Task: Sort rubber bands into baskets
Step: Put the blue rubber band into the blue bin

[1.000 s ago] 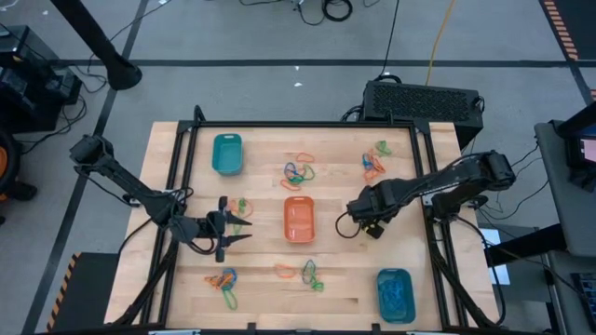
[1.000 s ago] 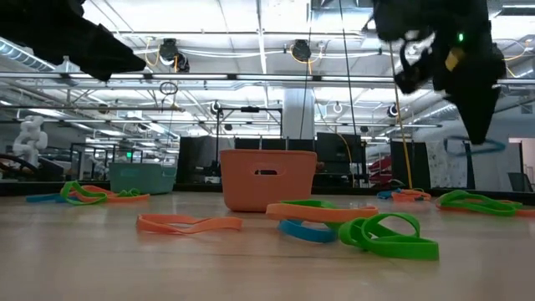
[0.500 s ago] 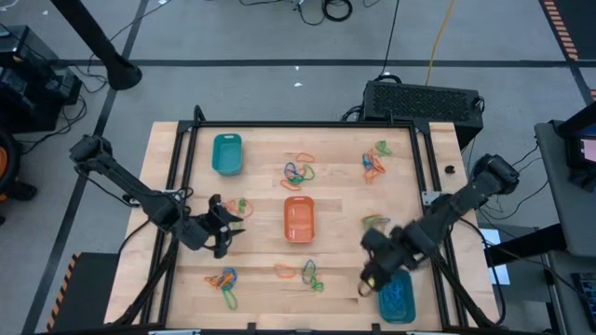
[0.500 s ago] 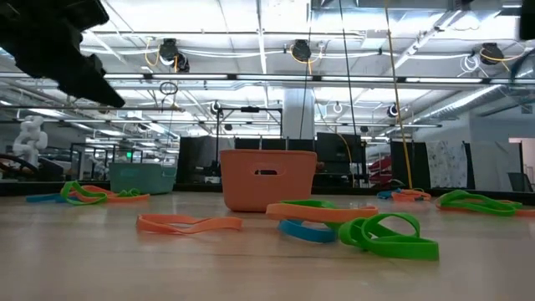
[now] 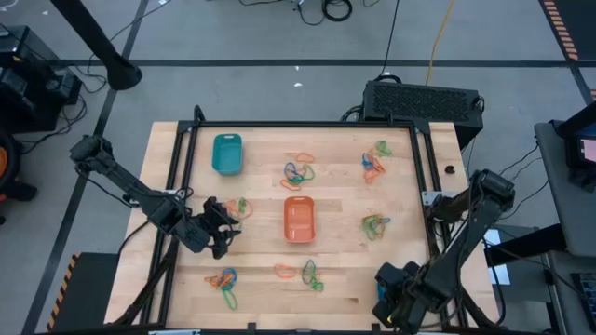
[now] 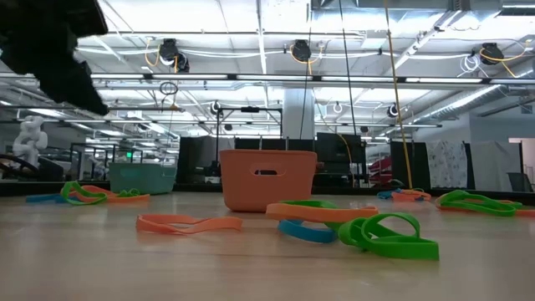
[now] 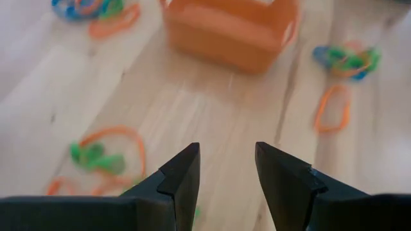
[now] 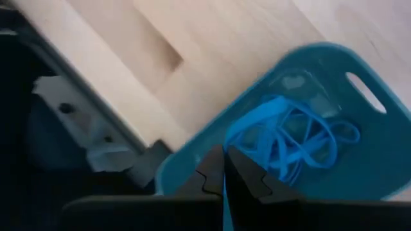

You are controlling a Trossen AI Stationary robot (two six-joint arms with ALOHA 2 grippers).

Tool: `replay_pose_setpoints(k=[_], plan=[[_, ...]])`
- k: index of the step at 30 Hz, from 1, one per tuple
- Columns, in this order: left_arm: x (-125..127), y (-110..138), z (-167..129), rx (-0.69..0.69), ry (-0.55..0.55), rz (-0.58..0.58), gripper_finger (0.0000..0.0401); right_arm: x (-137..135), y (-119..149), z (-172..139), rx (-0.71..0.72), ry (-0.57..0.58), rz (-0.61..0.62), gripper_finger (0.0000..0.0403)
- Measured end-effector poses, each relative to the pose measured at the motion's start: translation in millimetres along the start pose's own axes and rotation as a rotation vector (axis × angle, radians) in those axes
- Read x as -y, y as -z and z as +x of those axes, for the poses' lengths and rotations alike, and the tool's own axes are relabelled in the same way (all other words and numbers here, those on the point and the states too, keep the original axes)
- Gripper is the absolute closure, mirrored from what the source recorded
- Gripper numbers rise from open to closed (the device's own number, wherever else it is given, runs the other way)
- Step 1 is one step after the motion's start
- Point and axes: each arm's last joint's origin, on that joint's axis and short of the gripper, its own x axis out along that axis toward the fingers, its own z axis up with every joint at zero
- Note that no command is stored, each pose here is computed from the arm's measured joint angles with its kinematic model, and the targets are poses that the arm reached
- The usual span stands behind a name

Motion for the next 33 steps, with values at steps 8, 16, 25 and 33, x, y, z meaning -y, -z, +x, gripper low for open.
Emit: replay_pose_setpoints(k=[8,16,25,33], plan=[[-9.9,16.0,3.8,-0.254,-0.065,-0.115,0.0244,2.8,3.5,17.9,-0.085,0.123,-0.017,0.0386],[-21.7,20.6,2.8,-0.283,-0.203,-0.146,0.0244,9.7,3.2,14.2,-0.119,0.189,-0.017,0.0330],[-26.5,27.5,13.8,-0.383,-0.319,-0.201,0.0244,7.4,3.7,14.3,-0.129,0.159,-0.086,0.0259],[-29.8,34.2,33.3,-0.468,-0.439,-0.187,0.0244,5.1,4.0,12.9,-0.137,0.125,-0.123,0.0236]])
